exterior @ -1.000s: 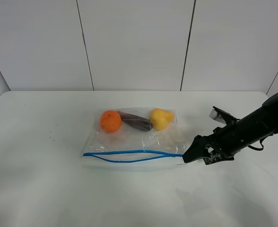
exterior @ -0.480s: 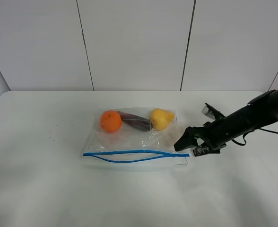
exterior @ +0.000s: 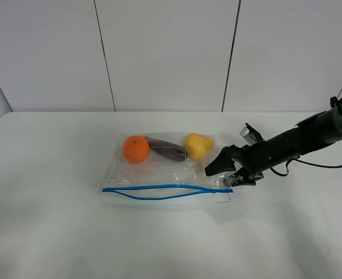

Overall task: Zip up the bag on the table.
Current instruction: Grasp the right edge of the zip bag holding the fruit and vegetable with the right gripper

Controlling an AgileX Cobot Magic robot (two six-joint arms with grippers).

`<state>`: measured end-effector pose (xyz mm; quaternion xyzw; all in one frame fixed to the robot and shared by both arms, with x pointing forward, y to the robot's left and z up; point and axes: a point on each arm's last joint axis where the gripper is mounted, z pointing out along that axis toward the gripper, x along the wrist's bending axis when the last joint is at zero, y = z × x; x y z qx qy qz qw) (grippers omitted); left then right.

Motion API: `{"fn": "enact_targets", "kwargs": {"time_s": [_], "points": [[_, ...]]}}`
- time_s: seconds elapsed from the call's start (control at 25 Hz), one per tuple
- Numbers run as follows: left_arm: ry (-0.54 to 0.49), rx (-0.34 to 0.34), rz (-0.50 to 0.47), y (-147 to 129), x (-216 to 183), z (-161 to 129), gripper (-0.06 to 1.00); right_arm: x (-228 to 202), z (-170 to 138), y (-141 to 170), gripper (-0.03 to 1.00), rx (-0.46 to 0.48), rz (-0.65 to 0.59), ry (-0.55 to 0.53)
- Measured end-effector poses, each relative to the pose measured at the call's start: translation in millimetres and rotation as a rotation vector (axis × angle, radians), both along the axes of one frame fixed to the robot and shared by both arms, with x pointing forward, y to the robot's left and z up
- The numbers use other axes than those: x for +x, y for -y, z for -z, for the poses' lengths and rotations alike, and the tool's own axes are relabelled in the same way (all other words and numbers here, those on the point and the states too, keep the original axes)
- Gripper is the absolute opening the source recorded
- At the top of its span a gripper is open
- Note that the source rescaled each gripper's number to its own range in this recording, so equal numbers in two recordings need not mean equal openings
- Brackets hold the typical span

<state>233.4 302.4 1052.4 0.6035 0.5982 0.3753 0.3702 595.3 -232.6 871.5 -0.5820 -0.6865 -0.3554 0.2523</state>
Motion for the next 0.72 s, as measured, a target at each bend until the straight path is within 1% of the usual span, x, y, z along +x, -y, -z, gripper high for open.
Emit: {"fn": "enact_targets", "kwargs": {"time_s": [0.28, 0.48, 0.6, 0.72], "points": [[0.0, 0.0, 0.0, 0.0, 0.0, 0.0, 1.0, -1.2, -1.8, -1.7, 0.87, 0.026, -0.009, -0.01], [0.0, 0.0, 0.0, 0.0, 0.0, 0.0, 1.0, -3.4, -2.2, -13.3, 0.85, 0.029, -0.041, -0.011], [0.0, 0.0, 0.0, 0.0, 0.0, 0.0, 1.0, -4.5, -2.3, -18.2, 0.81, 0.03, -0.054, -0.011], [0.0, 0.0, 0.0, 0.0, 0.0, 0.0, 1.0, -4.5, -2.3, -18.2, 0.74, 0.03, -0.054, -0.011]]}}
